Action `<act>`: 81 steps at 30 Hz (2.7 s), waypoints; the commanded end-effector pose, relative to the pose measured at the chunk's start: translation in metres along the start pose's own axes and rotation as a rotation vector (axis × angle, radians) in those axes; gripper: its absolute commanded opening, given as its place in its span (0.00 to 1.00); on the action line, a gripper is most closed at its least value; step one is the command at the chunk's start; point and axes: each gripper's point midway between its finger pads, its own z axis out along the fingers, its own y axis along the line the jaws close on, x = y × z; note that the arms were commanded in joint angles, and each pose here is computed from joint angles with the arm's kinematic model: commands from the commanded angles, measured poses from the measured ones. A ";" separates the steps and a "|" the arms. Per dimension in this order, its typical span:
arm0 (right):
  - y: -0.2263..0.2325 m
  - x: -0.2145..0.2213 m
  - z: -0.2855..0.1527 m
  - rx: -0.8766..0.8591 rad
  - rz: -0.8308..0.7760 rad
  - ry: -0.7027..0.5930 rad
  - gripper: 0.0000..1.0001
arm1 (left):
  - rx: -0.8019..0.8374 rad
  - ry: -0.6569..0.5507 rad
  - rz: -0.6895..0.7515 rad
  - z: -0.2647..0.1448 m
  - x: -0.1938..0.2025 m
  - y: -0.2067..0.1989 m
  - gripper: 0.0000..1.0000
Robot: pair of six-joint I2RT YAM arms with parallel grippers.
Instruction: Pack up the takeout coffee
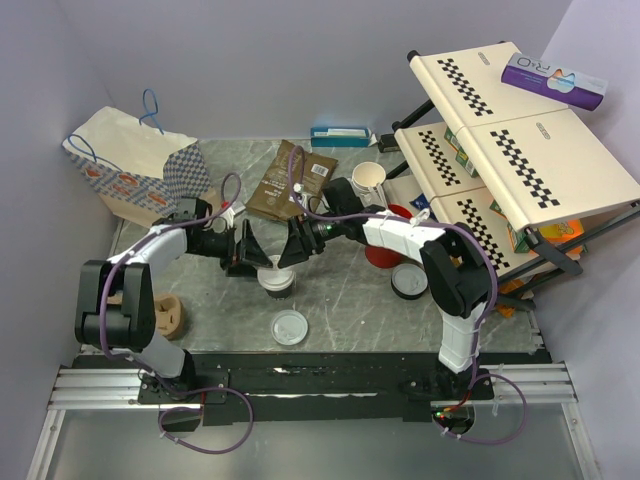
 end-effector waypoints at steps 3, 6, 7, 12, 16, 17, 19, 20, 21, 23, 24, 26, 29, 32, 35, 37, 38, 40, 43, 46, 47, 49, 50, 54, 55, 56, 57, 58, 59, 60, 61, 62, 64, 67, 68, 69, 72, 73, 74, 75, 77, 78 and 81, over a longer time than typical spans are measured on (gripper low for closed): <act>0.009 -0.007 -0.002 -0.022 -0.023 -0.030 1.00 | 0.064 0.137 -0.090 -0.008 0.021 -0.014 0.99; 0.008 -0.009 -0.002 -0.018 -0.026 -0.031 1.00 | 0.064 0.171 -0.134 -0.007 0.027 -0.010 0.99; 0.008 -0.009 -0.002 -0.018 -0.026 -0.030 1.00 | 0.069 0.179 -0.151 -0.006 0.029 -0.009 0.99; 0.006 -0.007 -0.001 -0.013 -0.023 -0.028 1.00 | 0.125 0.156 -0.189 -0.002 0.020 -0.015 0.99; 0.006 -0.004 -0.002 -0.009 -0.019 -0.026 1.00 | 0.148 0.119 -0.197 0.001 0.001 -0.019 0.99; 0.005 -0.004 -0.002 -0.007 -0.019 -0.027 1.00 | 0.152 0.114 -0.188 0.001 -0.004 -0.020 0.99; 0.005 -0.002 -0.002 -0.004 -0.017 -0.024 1.00 | 0.152 0.110 -0.197 0.003 -0.009 -0.018 0.99; 0.005 -0.003 -0.003 0.000 -0.018 -0.026 1.00 | 0.153 0.102 -0.188 0.003 -0.012 -0.017 0.99; 0.004 -0.002 -0.003 0.002 -0.017 -0.025 1.00 | 0.156 0.099 -0.191 0.005 -0.015 -0.016 0.99; 0.004 -0.003 -0.004 0.013 -0.022 -0.028 1.00 | 0.159 0.084 -0.180 0.007 -0.022 -0.015 0.99; 0.004 -0.001 -0.004 0.016 -0.022 -0.024 1.00 | 0.160 0.080 -0.180 0.008 -0.024 -0.014 0.99; 0.003 0.000 -0.005 0.025 -0.020 -0.025 1.00 | 0.152 0.065 -0.168 0.010 -0.034 -0.011 0.99; 0.002 0.003 -0.007 0.040 -0.017 -0.026 1.00 | 0.139 0.047 -0.145 0.013 -0.050 -0.007 0.99; -0.002 0.005 -0.009 0.069 -0.003 -0.027 1.00 | 0.127 0.022 -0.124 0.014 -0.065 -0.007 0.99; -0.009 0.005 -0.014 0.102 0.023 -0.040 1.00 | 0.074 -0.023 -0.088 0.010 -0.072 -0.004 0.99; -0.011 0.003 -0.019 0.094 0.047 -0.053 1.00 | 0.055 -0.055 -0.102 0.004 -0.067 0.003 0.99; -0.012 0.002 -0.020 0.087 0.050 -0.059 1.00 | 0.054 -0.079 -0.086 -0.002 -0.066 -0.001 0.99; -0.010 0.000 -0.022 0.062 0.055 -0.063 1.00 | 0.061 -0.090 -0.111 -0.005 -0.054 0.004 1.00; -0.005 -0.005 -0.023 0.003 0.053 -0.068 1.00 | 0.084 -0.071 -0.121 -0.005 -0.038 0.004 0.99; -0.001 -0.008 -0.021 -0.035 0.050 -0.068 1.00 | 0.082 -0.067 -0.128 -0.003 -0.030 0.008 0.99; -0.003 -0.008 -0.019 -0.038 0.053 -0.068 1.00 | 0.082 -0.067 -0.130 -0.002 -0.030 0.010 0.99; -0.004 -0.009 -0.018 -0.042 0.057 -0.068 1.00 | 0.080 -0.060 -0.131 0.000 -0.029 0.013 0.99; -0.005 -0.009 -0.017 -0.041 0.062 -0.066 1.00 | 0.079 -0.059 -0.137 0.000 -0.029 0.015 0.99; -0.012 -0.007 -0.014 -0.040 0.083 -0.057 1.00 | 0.068 -0.054 -0.146 0.004 -0.027 0.023 0.99; -0.014 -0.006 -0.012 -0.034 0.092 -0.054 1.00 | 0.067 -0.053 -0.152 0.004 -0.026 0.024 0.99; -0.018 -0.004 -0.010 -0.029 0.107 -0.050 1.00 | 0.065 -0.050 -0.160 0.006 -0.024 0.027 0.99; -0.020 -0.003 -0.009 -0.027 0.118 -0.047 1.00 | 0.065 -0.047 -0.169 0.007 -0.021 0.029 1.00; -0.024 -0.001 -0.007 -0.025 0.131 -0.043 1.00 | 0.063 -0.047 -0.177 0.008 -0.020 0.031 0.99; -0.024 0.000 -0.006 -0.028 0.143 -0.041 1.00 | 0.062 -0.048 -0.182 0.008 -0.019 0.032 1.00; -0.025 0.001 -0.006 -0.034 0.148 -0.038 1.00 | 0.060 -0.049 -0.188 0.009 -0.017 0.035 0.99; -0.026 0.002 -0.004 -0.039 0.147 -0.036 1.00 | 0.058 -0.049 -0.192 0.009 -0.016 0.036 0.99; -0.027 0.003 -0.004 -0.041 0.156 -0.034 1.00 | 0.057 -0.049 -0.195 0.010 -0.015 0.038 0.99; -0.031 0.003 -0.002 -0.038 0.168 -0.033 1.00 | 0.059 -0.049 -0.199 0.010 -0.013 0.041 0.99; -0.037 0.007 0.001 -0.029 0.199 -0.027 0.98 | 0.057 -0.042 -0.218 0.013 -0.010 0.048 0.99; -0.038 0.006 0.002 -0.030 0.208 -0.029 0.98 | 0.056 -0.037 -0.231 0.015 -0.009 0.051 0.99; -0.040 0.008 0.003 -0.025 0.218 -0.028 0.98 | 0.062 -0.035 -0.238 0.016 -0.008 0.052 0.99; -0.046 0.011 0.004 -0.017 0.242 -0.023 0.97 | 0.055 -0.050 -0.256 0.013 -0.009 0.061 0.99; -0.048 0.012 0.004 -0.016 0.250 -0.022 0.97 | 0.057 -0.051 -0.258 0.013 -0.009 0.062 0.99; -0.049 0.014 0.004 -0.016 0.259 -0.020 0.97 | 0.057 -0.050 -0.264 0.013 -0.008 0.065 0.99; -0.051 0.014 0.003 -0.012 0.263 -0.021 0.96 | 0.056 -0.054 -0.273 0.012 -0.008 0.068 0.99; -0.053 0.013 0.002 -0.009 0.261 -0.023 0.96 | 0.058 -0.055 -0.277 0.012 -0.005 0.072 0.99; -0.052 0.014 0.002 -0.008 0.265 -0.018 0.96 | 0.057 -0.060 -0.279 0.011 -0.005 0.075 0.99; -0.053 0.013 0.002 -0.005 0.260 -0.020 0.96 | 0.054 -0.052 -0.288 0.015 0.002 0.082 0.99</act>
